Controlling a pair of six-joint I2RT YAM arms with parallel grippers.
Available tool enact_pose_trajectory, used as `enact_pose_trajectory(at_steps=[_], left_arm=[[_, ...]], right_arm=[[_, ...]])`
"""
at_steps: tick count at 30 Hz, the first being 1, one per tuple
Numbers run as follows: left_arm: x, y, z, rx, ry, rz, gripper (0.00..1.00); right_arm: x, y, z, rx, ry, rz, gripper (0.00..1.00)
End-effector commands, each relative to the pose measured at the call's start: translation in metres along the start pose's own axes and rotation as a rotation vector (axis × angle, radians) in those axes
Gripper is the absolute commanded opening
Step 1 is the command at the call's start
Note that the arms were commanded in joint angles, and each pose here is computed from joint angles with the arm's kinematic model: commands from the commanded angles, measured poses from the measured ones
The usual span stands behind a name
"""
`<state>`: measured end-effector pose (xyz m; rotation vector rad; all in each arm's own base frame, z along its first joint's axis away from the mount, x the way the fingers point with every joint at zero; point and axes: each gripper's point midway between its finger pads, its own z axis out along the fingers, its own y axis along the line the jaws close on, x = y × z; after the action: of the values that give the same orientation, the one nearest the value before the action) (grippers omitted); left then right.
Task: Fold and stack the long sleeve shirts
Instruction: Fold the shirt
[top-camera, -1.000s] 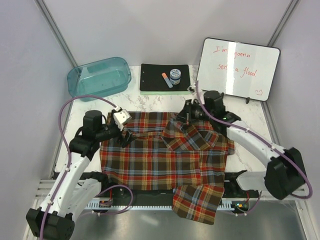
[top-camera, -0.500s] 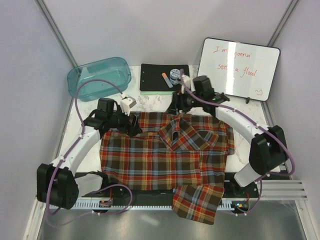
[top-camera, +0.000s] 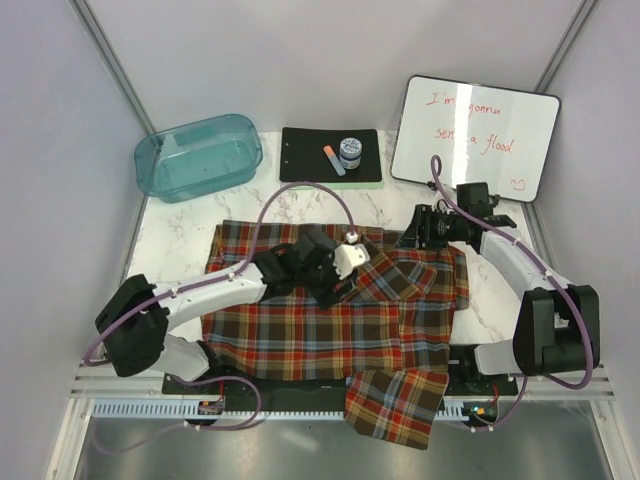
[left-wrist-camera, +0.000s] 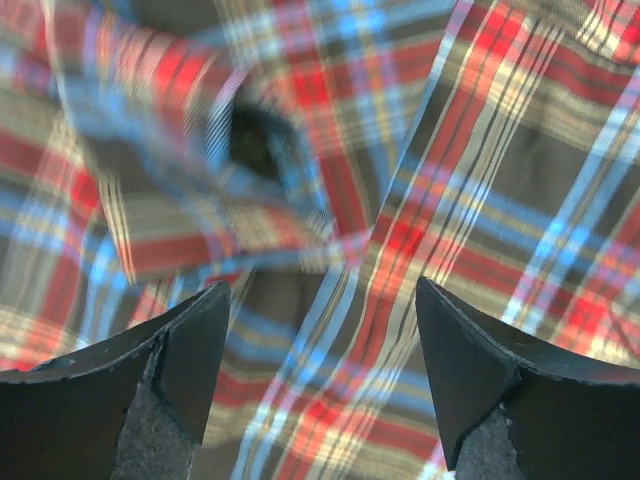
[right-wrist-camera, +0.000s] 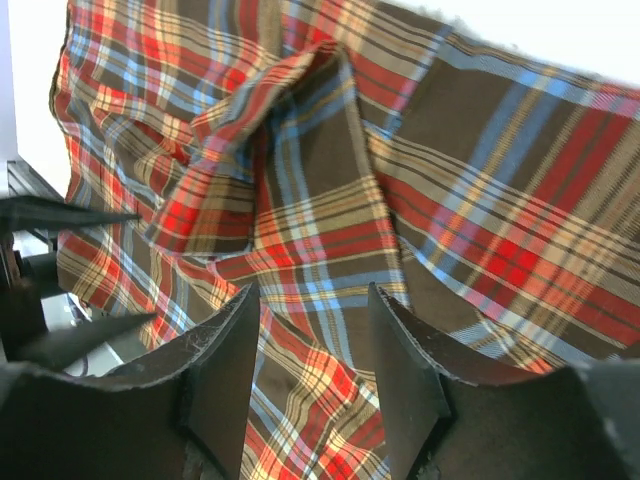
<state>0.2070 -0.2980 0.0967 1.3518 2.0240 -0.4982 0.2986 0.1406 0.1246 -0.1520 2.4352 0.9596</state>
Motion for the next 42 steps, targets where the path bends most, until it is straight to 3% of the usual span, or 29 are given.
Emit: enact_pose_trajectory(at_steps=[1,5,14,21,24,25,27,30,34,42], left_arm=[[-0.042,0.014,0.016,-0.210,-0.069,0.105,0.81],[-0.042,0.019,0.035,-0.255,-0.035,0.108,0.72],[-0.038,0.031,0.061,-0.320,-0.003,0.108,0.68],[-0.030,0.047,0.068,-0.356,0.023,0.117,0.56],[-0.033,0.053,0.066,-0.344,0.020,0.107,0.33],[-0.030,0.050,0.067,-0.324,0.033,0.110,0.18],[-0.036,0.052,0.063,-0.316,0.027,0.104,0.03],[-0.048,0.045,0.053,-0.264,0.016,0.111,0.02],[-0.068,0.008,0.022,-0.054,-0.022,0.141,0.02],[-0.044,-0.067,-0.045,0.333,-0.006,0.348,0.02]], right_arm=[[0.001,-0.010,-0.001,-0.024,0.004,0.018,0.54],[0.006,-0.018,0.003,-0.018,0.034,0.021,0.54],[0.012,-0.026,0.005,-0.027,0.063,0.018,0.53],[0.013,-0.026,0.005,-0.030,0.063,0.006,0.53],[0.015,-0.028,0.005,-0.027,0.067,0.003,0.54],[0.016,-0.028,0.005,-0.027,0.069,-0.001,0.54],[0.018,-0.029,0.006,-0.029,0.074,0.000,0.55],[0.016,-0.030,0.006,-0.032,0.074,-0.013,0.57],[0.001,-0.032,0.005,-0.017,0.048,-0.056,0.59],[-0.067,-0.030,-0.003,-0.060,-0.085,-0.086,0.54]])
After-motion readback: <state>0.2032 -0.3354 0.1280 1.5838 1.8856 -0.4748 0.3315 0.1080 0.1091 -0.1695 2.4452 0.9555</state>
